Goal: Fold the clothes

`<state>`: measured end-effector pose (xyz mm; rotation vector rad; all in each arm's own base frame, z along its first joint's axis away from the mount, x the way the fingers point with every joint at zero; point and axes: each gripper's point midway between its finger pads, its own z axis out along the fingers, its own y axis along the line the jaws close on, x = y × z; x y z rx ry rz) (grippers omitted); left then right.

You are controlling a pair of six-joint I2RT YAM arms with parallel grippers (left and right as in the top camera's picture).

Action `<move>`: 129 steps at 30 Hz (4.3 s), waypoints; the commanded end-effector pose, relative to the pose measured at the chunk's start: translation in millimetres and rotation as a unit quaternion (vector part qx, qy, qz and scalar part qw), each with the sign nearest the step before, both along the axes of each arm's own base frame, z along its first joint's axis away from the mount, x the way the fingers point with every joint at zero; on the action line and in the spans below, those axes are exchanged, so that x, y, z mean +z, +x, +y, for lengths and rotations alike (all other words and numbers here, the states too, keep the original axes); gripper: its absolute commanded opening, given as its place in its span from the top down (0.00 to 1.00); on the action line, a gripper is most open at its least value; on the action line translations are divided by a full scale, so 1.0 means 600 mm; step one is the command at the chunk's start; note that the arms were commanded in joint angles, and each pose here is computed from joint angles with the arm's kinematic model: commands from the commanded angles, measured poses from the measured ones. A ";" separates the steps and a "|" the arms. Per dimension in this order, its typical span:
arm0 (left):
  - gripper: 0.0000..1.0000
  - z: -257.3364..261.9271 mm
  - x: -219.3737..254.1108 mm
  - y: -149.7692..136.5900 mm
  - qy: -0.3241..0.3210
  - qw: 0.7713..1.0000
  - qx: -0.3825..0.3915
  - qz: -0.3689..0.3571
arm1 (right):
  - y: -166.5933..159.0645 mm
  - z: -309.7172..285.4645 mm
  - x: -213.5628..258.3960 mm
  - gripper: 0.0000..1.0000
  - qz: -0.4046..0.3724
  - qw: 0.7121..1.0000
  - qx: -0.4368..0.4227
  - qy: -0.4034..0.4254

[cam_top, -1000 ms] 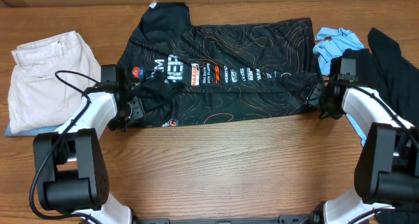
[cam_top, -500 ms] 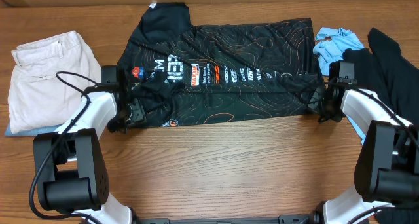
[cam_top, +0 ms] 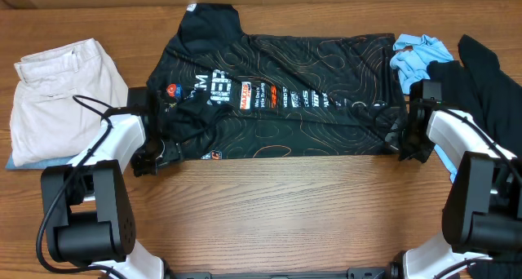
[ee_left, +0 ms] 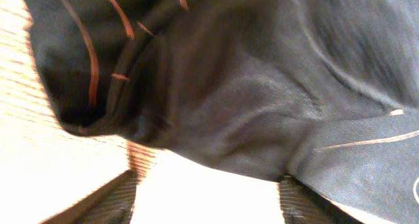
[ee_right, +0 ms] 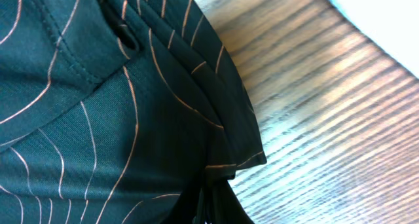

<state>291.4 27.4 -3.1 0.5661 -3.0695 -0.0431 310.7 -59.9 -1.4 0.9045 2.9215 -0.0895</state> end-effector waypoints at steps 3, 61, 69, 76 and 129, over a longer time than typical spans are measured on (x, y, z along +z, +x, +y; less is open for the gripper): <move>0.19 0.020 -0.022 0.018 0.033 0.999 0.026 -0.017 | -0.038 -0.020 -0.026 0.96 0.041 0.999 -0.021 -0.016; 0.18 0.041 0.054 -0.092 0.085 0.989 0.070 0.097 | -0.056 -0.015 0.087 0.70 -0.006 0.999 -0.035 -0.018; 0.16 0.006 0.080 -0.026 0.016 0.997 0.073 0.017 | -0.003 0.012 0.087 0.70 -0.068 0.997 0.010 0.031; 0.09 -0.032 0.090 0.045 -0.059 0.995 0.044 -0.067 | -0.008 0.014 0.055 0.71 -0.040 0.998 0.011 0.038; 0.00 -0.050 0.245 0.192 -0.071 0.958 -0.110 -0.255 | 0.271 0.023 0.214 0.50 -0.297 0.935 0.190 -0.033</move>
